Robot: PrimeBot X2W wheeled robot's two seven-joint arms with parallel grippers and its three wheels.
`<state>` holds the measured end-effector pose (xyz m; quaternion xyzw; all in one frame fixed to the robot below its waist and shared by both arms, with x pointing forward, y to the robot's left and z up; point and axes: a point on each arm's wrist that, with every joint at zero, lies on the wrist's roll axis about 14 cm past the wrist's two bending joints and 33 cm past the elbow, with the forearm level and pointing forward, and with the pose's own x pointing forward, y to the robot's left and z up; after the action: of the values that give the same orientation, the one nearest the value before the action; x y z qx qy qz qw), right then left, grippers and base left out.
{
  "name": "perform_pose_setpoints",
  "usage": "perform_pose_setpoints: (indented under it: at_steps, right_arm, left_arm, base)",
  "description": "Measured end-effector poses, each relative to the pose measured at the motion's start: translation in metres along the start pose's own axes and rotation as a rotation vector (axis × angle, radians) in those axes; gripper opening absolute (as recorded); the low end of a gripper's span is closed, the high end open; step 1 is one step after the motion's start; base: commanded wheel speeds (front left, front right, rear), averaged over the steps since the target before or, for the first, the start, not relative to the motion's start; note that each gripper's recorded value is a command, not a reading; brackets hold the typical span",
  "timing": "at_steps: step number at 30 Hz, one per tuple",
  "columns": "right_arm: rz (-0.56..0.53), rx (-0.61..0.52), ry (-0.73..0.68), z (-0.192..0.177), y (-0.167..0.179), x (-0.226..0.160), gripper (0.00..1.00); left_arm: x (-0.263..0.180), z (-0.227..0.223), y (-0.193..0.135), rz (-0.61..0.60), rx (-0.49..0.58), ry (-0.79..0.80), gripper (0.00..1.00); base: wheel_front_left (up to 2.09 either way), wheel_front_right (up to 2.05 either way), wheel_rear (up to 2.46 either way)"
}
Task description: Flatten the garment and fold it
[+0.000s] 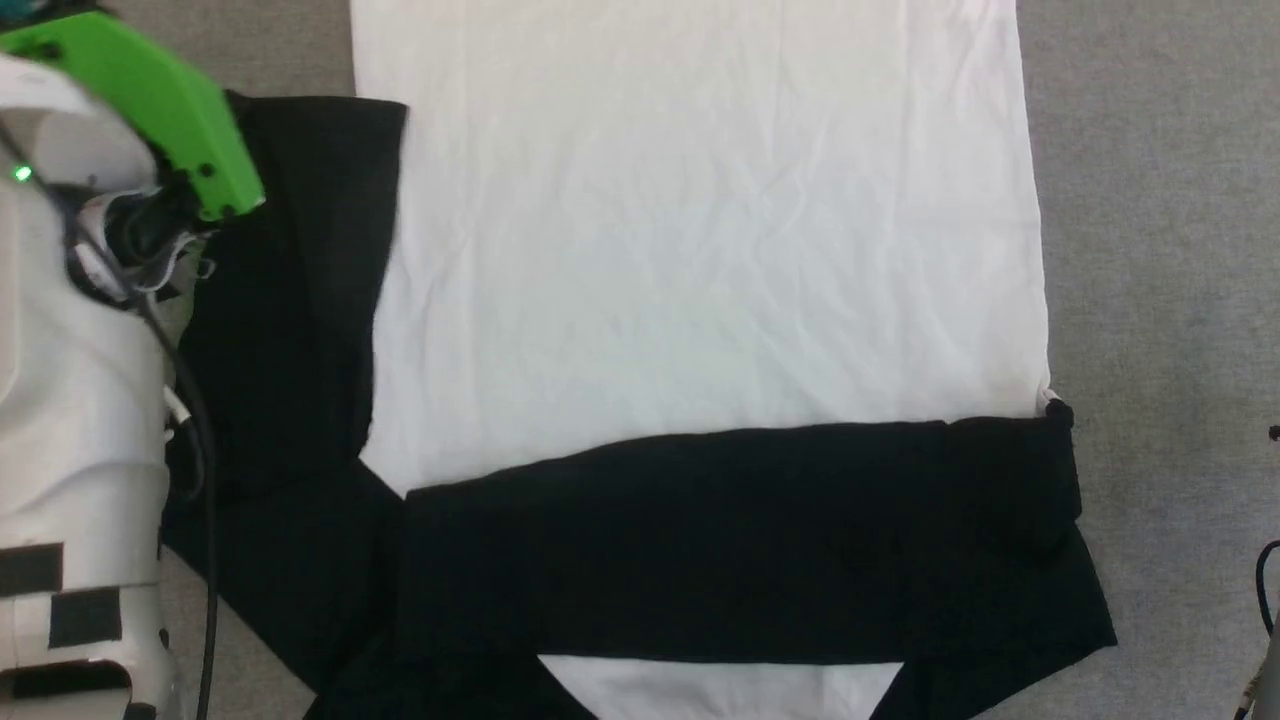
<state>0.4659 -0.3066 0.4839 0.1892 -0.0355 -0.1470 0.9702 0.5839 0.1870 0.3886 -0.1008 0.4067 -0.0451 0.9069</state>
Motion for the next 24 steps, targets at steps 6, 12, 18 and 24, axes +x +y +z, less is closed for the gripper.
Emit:
perform_pose_setpoints:
  at_steps: [6, 12, 18, 24]
  right_arm:
    - [0.028, 0.02, -0.014, 0.007, 0.012, 0.0, 1.0]
    - [0.062, 0.045, -0.015, 0.014, 0.026, -0.005, 1.0]
    - [0.102, 0.074, -0.028, 0.025, 0.042, -0.011, 1.0]
    - [0.138, 0.097, -0.04, 0.035, 0.056, -0.019, 1.0]
  left_arm:
    - [-0.036, 0.025, 0.047, 0.102, -0.194, -0.198, 0.0]
    - [-0.093, 0.026, 0.111, 0.252, -0.343, -0.376, 0.0]
    - [-0.158, 0.018, 0.165, 0.383, -0.429, -0.527, 0.0]
    - [-0.216, 0.019, 0.19, 0.448, -0.447, -0.66, 0.0]
  base:
    - [0.0, 0.0, 0.0]
    - [0.0, 0.0, 0.0]
    - [0.0, 0.0, 0.0]
    - [0.0, 0.0, 0.0]
